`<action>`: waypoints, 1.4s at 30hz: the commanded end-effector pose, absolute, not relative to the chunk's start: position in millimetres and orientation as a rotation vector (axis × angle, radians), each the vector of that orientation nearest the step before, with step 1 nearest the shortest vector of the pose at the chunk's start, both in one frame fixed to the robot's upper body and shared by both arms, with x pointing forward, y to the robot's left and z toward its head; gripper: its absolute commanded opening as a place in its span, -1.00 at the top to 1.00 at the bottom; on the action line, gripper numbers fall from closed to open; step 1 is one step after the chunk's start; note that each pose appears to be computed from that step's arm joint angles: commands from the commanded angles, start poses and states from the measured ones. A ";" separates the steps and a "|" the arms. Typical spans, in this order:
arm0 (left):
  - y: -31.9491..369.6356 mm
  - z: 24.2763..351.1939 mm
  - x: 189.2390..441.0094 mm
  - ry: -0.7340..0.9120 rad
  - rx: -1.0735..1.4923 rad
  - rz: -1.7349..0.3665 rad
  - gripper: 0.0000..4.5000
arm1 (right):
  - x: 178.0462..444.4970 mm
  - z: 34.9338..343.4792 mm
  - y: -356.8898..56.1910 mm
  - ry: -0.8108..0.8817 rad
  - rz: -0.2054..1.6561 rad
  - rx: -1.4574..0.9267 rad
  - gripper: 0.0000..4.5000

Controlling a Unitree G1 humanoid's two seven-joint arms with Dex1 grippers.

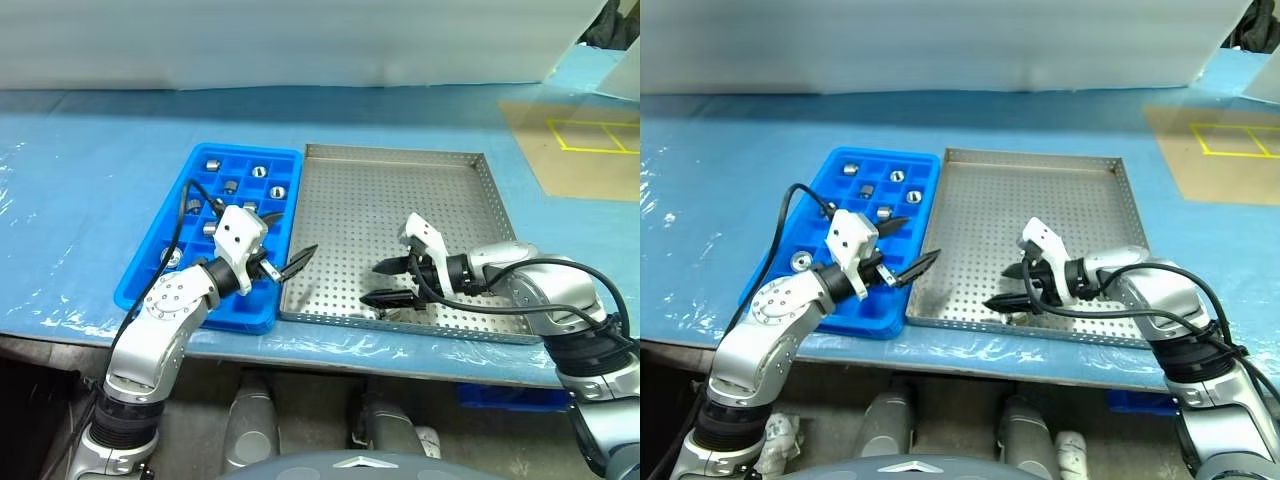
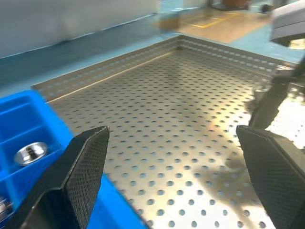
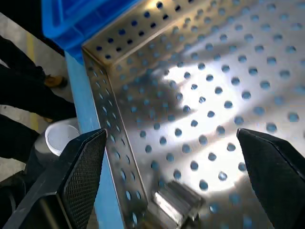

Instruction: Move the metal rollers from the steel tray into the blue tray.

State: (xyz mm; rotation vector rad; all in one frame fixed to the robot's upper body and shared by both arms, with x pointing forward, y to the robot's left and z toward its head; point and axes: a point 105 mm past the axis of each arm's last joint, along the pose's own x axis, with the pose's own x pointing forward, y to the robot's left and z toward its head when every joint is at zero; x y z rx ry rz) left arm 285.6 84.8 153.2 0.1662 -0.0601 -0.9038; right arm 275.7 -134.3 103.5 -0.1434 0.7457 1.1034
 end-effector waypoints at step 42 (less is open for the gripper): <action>69.1 147.4 288.2 -0.089 0.197 -1.022 -1.00 | 263.8 77.2 -122.7 0.933 0.920 0.018 0.45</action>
